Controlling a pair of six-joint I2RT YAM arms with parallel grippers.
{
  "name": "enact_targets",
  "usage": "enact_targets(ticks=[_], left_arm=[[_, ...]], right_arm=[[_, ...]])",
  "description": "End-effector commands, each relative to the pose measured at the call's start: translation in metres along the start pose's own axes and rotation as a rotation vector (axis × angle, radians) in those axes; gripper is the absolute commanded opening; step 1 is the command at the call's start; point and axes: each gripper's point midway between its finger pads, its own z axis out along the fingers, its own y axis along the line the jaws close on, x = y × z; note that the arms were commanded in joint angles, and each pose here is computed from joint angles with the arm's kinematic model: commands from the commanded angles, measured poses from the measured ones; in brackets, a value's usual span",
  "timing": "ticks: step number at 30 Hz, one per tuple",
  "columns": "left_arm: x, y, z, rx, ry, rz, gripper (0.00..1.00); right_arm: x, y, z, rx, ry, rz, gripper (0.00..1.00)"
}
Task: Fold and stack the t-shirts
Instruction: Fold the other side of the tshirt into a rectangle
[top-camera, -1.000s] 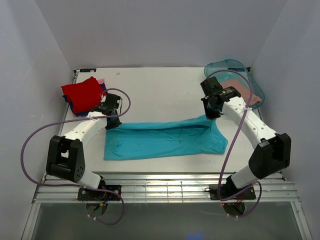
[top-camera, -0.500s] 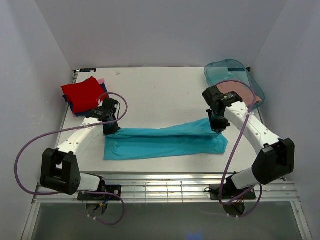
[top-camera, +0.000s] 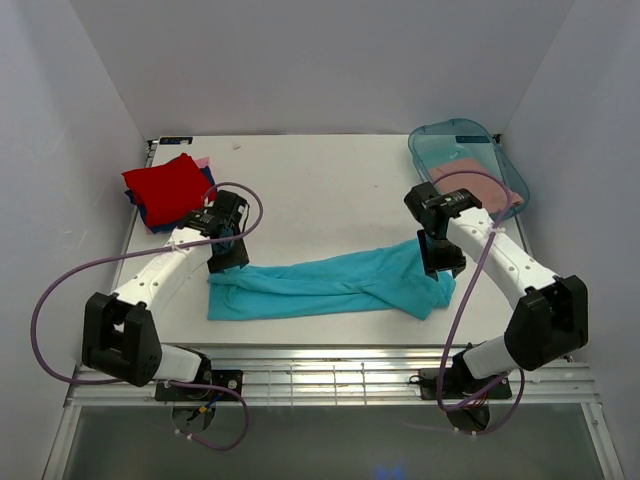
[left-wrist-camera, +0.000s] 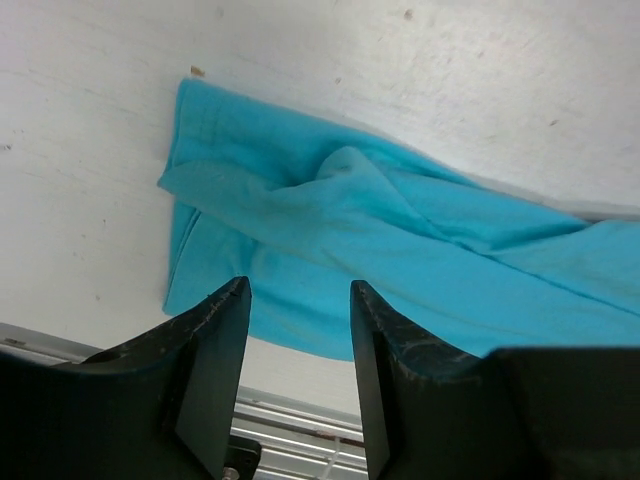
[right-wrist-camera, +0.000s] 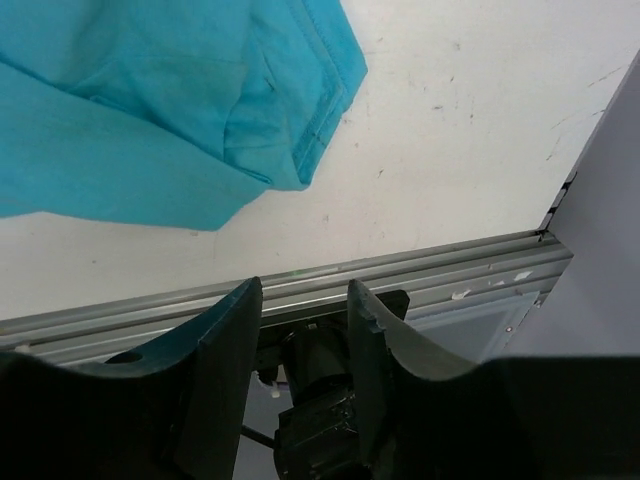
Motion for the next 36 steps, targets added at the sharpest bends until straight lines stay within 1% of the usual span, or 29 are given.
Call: enact_targets(ticks=[1,3,5,6,9,10,14,19,24,25,28,29,30,32,36], left_arm=[[-0.037,-0.004,-0.041,0.039,-0.141,-0.064,0.55],[-0.046,-0.007,-0.048,0.061,-0.178,-0.084,0.54],[-0.048,-0.006,-0.042,0.043,-0.19,-0.076,0.54],[-0.048,-0.008,-0.032,0.026,-0.176,-0.062,0.53],[-0.042,-0.008,-0.008,-0.028,-0.123,-0.023,0.54],[-0.037,-0.008,0.005,-0.058,-0.087,-0.008,0.54],[-0.041,-0.009,0.024,-0.102,-0.081,0.008,0.56],[-0.058,-0.019,0.029,-0.106,-0.101,0.028,0.57],[-0.054,-0.021,0.041,-0.122,-0.063,0.05,0.57],[-0.052,-0.022,0.044,-0.123,-0.052,0.053,0.57],[-0.044,-0.021,0.049,-0.123,-0.03,0.052,0.43],[-0.041,-0.02,0.05,-0.12,-0.023,0.053,0.36],[-0.04,-0.02,0.05,-0.116,-0.024,0.054,0.34],[-0.035,-0.02,0.05,-0.107,-0.009,0.06,0.34],[-0.031,-0.02,0.047,-0.093,0.002,0.054,0.4]], right_arm=[[-0.033,-0.005,-0.021,0.014,-0.116,0.044,0.46],[-0.049,0.002,-0.018,-0.001,-0.151,0.043,0.46],[-0.061,0.008,-0.01,-0.005,-0.166,0.04,0.45],[-0.071,0.013,-0.007,-0.017,-0.191,0.047,0.45],[-0.08,0.025,0.011,-0.028,-0.175,0.041,0.43],[-0.087,0.03,0.016,-0.037,-0.189,0.045,0.42],[-0.1,0.039,0.035,-0.037,-0.186,0.041,0.41],[-0.118,0.043,0.031,-0.053,-0.204,0.052,0.42],[-0.119,0.04,0.027,-0.047,-0.213,0.044,0.42],[-0.117,0.039,0.029,-0.042,-0.208,0.046,0.42],[-0.113,0.036,0.032,-0.028,-0.202,0.038,0.42],[-0.111,0.034,0.034,-0.022,-0.193,0.036,0.42],[-0.109,0.033,0.035,-0.021,-0.19,0.035,0.42],[-0.106,0.034,0.036,-0.024,-0.185,0.032,0.42],[-0.102,0.031,0.035,-0.021,-0.18,0.036,0.43]])
